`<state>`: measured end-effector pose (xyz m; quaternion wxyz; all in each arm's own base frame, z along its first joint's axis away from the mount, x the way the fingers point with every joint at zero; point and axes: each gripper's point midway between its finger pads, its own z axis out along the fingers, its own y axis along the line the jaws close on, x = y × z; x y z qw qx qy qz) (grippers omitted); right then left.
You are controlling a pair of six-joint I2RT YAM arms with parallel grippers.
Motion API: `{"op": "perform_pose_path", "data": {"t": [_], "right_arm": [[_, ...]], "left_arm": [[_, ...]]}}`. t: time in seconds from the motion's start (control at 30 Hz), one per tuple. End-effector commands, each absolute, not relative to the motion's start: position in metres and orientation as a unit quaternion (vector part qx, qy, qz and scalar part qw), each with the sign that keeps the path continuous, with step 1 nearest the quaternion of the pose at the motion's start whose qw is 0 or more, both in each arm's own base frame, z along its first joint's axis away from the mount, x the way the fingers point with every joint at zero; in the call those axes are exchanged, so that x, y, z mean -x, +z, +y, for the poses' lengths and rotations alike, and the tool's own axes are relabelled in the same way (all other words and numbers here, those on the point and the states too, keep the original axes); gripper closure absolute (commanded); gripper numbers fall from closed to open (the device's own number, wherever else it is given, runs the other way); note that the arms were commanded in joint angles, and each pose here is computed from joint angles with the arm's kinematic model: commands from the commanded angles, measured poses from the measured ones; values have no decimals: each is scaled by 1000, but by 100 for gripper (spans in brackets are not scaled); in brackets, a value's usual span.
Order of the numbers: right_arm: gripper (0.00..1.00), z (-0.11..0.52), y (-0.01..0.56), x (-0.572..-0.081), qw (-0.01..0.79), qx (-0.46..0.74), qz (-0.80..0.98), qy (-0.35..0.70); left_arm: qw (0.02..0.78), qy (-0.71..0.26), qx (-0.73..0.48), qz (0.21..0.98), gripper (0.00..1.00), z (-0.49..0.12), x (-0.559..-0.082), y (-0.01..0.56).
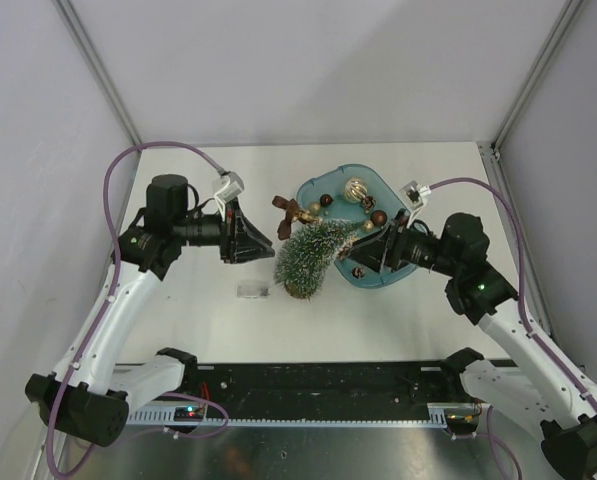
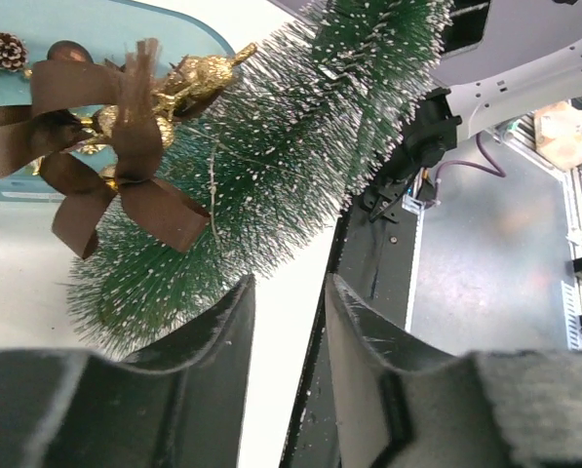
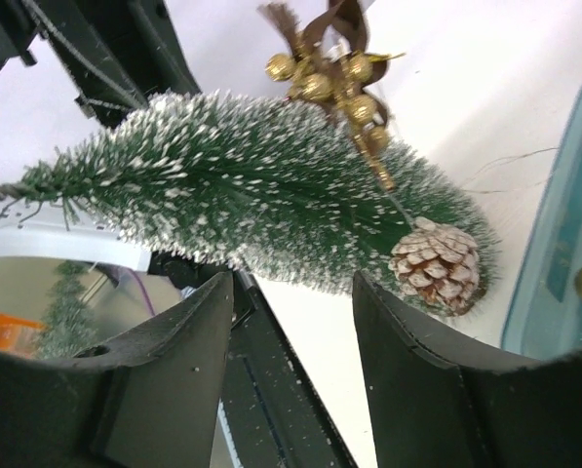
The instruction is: Decorate the small christmas tree
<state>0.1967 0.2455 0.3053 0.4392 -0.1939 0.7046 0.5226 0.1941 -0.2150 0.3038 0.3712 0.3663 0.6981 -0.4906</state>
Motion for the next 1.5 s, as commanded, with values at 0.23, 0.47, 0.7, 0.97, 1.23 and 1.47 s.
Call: {"op": "perform_pose_path", "data": {"t": [0.23,0.47,0.7,0.97,1.23,1.47], "right_arm": [[36,181,297,-251,520,74,747,408],[34,148,266,-318,526,-18,795,302],[40,143,191,-383,485,-51,849,202],[44,157,118,-425,436,-46,885,156],[45,172,94,-448,427,-35,895,123],[48,173,72,-459,414,-29,906,82]], "left_arm": [[463,-427,-287,722,2,-165,-231,339],[518,-337,-213,757,0,-111,-271,351],[445,-279,-59,849,0,-42,-337,267],[389,-235,-48,889,0,-17,-342,184],[384,-232,-60,892,0,-16,-342,153],[392,-255,-82,880,0,-25,-339,153]]}}
